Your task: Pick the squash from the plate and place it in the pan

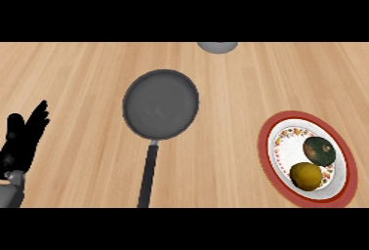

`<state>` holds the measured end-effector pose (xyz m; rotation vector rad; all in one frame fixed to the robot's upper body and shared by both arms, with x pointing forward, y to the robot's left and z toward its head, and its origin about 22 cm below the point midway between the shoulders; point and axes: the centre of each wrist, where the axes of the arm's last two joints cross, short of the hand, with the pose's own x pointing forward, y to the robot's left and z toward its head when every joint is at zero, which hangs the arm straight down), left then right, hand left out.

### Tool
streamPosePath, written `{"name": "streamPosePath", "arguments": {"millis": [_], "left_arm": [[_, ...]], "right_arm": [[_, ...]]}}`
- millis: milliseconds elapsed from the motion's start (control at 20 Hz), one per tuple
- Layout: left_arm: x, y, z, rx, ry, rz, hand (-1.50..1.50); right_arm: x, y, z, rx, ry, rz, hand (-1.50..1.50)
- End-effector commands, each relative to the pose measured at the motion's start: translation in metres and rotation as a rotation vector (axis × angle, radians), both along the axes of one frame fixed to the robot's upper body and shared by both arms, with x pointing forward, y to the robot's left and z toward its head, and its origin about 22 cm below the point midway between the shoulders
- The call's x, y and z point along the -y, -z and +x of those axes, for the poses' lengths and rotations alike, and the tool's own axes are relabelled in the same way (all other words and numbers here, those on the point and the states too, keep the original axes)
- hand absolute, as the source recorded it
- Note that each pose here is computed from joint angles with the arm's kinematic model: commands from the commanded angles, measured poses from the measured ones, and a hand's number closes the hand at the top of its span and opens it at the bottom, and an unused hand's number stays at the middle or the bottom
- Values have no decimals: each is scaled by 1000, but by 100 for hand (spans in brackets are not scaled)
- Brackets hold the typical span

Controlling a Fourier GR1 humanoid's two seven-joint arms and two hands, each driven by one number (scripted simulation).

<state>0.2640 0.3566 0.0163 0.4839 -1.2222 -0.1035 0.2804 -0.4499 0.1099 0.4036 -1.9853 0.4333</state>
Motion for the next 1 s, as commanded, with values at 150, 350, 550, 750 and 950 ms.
{"name": "streamPosePath", "arguments": {"millis": [150, 350, 550, 750, 950], "left_arm": [[8, 1, 8, -8, 2, -4, 0], [-2, 1, 0, -17, -1, 0, 0], [3, 10, 0, -16, -6, 10, 0], [3, -4, 15, -6, 1, 6, 0], [-2, 3, 7, -9, 4, -1, 0]], "right_arm": [[1, -84, 2, 163, -182, -397, -150], [-16, -117, -5, 203, -192, -699, -150], [-33, -98, -11, 253, -213, -891, -150], [-27, -69, -6, 289, -206, -1025, -150], [-30, -50, -12, 282, -257, -1168, -150]]}}
